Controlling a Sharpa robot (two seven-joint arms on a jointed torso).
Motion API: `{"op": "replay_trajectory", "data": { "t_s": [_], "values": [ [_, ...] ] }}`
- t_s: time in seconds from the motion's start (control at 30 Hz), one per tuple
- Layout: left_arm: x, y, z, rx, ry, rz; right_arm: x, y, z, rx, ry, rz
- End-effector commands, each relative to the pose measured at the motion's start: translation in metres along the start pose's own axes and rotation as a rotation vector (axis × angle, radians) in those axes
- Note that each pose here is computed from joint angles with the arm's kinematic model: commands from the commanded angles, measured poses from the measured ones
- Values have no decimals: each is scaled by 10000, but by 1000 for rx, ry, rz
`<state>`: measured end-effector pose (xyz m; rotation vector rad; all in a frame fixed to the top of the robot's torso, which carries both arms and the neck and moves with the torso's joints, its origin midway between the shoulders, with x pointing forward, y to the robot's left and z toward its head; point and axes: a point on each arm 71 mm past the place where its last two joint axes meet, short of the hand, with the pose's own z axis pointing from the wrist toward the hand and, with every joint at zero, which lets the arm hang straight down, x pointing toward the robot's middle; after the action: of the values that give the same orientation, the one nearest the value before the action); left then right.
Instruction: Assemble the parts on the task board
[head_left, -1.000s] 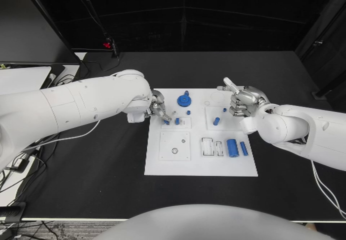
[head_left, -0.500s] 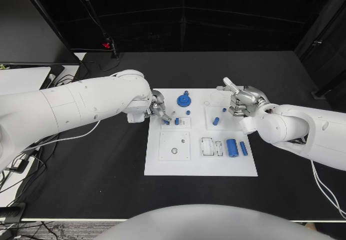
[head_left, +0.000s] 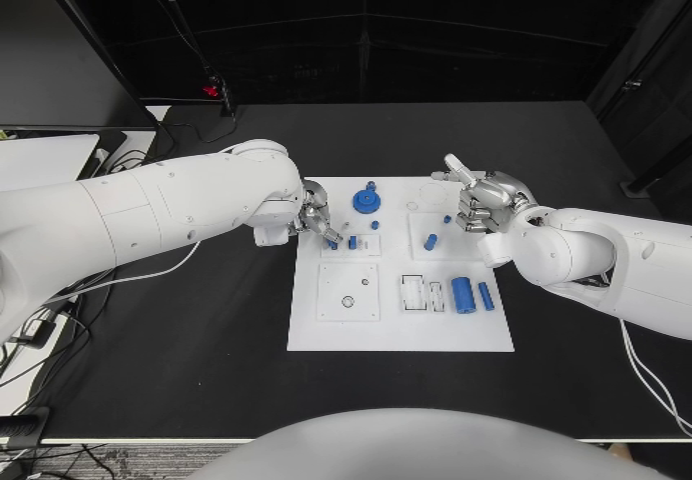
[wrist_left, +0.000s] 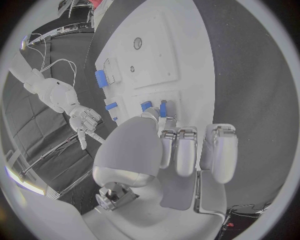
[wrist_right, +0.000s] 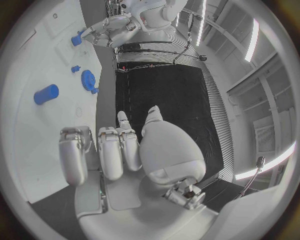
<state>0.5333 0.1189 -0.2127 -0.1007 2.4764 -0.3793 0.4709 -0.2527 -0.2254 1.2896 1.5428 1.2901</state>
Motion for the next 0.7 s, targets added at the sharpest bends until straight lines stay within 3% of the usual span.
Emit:
{"op": "replay_trajectory", "data": {
  "t_s": [0.03,0.7],
  "values": [
    [103,38,43,-49,27,22,12,16,-3,-11,12,1],
    [114,72,46,-70,46,31,11,15,-1,-10,13,2]
  ]
}}
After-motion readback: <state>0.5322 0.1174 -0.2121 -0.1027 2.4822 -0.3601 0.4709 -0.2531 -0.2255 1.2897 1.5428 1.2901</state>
